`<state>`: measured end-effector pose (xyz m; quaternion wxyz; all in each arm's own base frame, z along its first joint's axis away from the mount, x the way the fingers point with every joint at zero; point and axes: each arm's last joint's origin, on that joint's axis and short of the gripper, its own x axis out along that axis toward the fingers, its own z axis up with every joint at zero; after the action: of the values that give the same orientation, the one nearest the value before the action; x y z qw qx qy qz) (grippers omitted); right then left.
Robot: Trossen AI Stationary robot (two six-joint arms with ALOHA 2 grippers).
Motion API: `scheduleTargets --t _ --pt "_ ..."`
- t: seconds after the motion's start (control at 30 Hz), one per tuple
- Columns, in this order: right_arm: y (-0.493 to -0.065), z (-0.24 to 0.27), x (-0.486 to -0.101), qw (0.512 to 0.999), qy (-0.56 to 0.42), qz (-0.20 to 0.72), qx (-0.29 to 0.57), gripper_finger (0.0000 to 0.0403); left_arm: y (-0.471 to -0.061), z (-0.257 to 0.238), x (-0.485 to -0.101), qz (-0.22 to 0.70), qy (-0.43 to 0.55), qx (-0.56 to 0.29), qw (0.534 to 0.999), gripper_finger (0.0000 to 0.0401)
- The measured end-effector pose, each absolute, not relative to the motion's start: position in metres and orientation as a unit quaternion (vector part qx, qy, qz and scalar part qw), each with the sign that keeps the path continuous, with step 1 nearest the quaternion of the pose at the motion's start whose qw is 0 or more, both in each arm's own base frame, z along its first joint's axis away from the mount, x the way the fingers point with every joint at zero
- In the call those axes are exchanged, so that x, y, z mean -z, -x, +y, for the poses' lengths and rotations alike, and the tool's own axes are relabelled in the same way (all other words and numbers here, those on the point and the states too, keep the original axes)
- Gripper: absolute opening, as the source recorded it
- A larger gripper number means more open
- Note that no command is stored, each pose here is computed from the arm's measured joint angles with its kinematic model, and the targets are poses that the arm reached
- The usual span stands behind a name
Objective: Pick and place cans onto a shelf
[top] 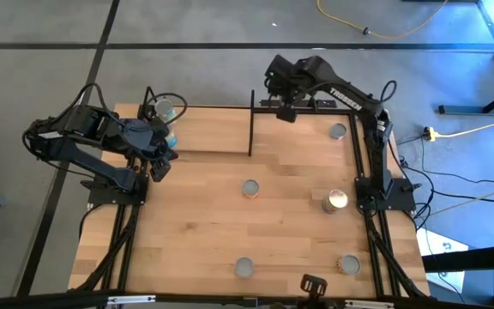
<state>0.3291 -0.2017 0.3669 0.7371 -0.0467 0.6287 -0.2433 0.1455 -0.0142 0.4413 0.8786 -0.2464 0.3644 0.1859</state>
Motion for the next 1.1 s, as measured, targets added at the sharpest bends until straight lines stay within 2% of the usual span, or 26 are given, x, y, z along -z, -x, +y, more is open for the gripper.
scheduleTargets --t 0.23,0.73,1.1 --pt "-0.320 -0.188 -0.399 0.760 0.055 0.595 0.255 0.0000 -0.146 -0.014 -0.441 0.364 0.246 -0.186 0.879 0.0000" --pt "-0.355 -0.108 -0.403 0.792 0.128 0.575 0.160 0.0000 -0.145 -0.014 -0.441 0.368 0.233 -0.179 0.882 0.0000" --pt "-0.364 -0.037 -0.408 0.816 0.141 0.553 0.095 0.0000 -0.144 -0.014 -0.440 0.381 0.219 -0.179 0.880 0.0000"
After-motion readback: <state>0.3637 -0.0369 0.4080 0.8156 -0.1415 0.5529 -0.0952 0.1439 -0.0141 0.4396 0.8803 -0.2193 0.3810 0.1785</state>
